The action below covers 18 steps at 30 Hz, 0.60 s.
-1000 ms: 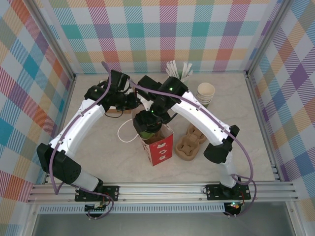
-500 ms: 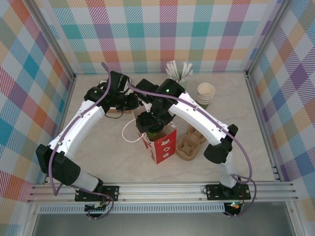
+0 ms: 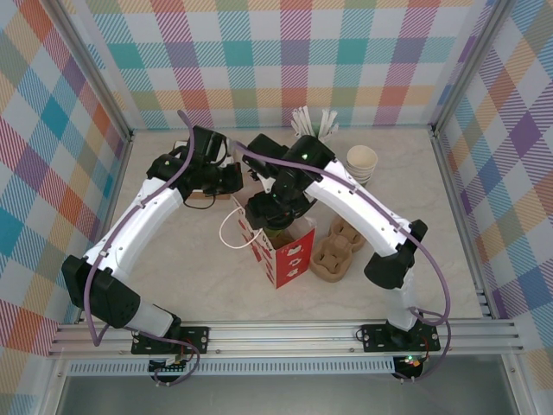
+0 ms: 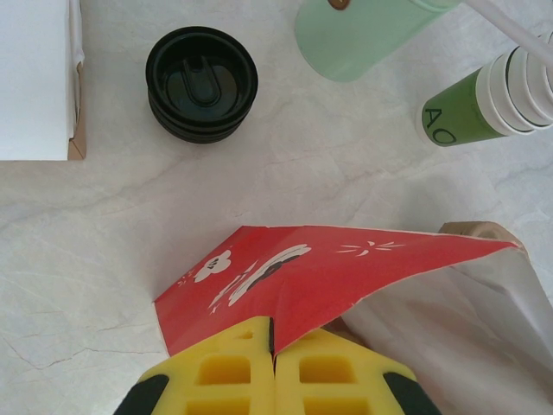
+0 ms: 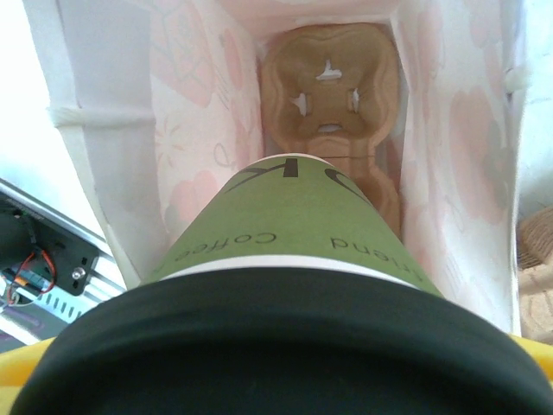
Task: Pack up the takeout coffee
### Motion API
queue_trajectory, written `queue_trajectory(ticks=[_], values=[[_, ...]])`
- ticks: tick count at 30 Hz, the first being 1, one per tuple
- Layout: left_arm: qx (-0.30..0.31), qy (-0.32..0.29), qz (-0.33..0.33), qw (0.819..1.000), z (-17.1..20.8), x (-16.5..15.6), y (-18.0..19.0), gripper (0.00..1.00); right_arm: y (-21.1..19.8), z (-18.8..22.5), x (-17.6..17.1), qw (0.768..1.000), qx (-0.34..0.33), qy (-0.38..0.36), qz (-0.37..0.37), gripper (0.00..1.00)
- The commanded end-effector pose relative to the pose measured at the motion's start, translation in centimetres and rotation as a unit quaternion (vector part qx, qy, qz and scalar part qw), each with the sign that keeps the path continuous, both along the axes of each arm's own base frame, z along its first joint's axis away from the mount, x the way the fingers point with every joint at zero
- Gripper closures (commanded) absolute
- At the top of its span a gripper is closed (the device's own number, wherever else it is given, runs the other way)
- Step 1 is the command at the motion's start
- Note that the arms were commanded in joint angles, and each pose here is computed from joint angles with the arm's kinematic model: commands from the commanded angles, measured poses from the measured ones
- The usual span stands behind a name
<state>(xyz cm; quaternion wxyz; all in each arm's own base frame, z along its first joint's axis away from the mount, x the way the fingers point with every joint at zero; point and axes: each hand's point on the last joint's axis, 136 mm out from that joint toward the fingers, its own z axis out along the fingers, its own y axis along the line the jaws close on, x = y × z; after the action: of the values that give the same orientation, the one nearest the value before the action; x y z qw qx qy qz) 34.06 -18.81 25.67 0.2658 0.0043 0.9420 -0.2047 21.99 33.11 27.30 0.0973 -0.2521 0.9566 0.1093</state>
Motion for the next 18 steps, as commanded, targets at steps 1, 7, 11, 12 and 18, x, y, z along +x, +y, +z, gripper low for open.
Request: queue_trajectory(ticks=[1,7,11,12,18], values=[[-0.005,0.004,-0.012,1.0,0.0,-1.1,-0.3,0.97,-0.8,1.6,-1.7,0.999,0.015,0.026,0.011,0.26],[-0.012,0.006,-0.01,1.0,0.3,-1.2,-0.5,0.97,1.4,2.0,-1.1,0.998,0.05,0.023,0.014,0.27],[-0.014,0.007,-0.007,1.0,0.4,-1.2,-0.5,0.97,2.7,1.6,-1.2,0.997,0.063,0.033,0.021,0.27],[-0.014,0.007,-0.007,1.0,0.4,-1.2,-0.6,0.97,2.9,1.3,-1.2,0.997,0.062,0.037,0.021,0.27],[-0.014,0.008,-0.003,1.0,0.4,-1.2,-0.5,0.97,3.7,0.3,-1.4,0.997,0.057,0.051,0.024,0.27]])
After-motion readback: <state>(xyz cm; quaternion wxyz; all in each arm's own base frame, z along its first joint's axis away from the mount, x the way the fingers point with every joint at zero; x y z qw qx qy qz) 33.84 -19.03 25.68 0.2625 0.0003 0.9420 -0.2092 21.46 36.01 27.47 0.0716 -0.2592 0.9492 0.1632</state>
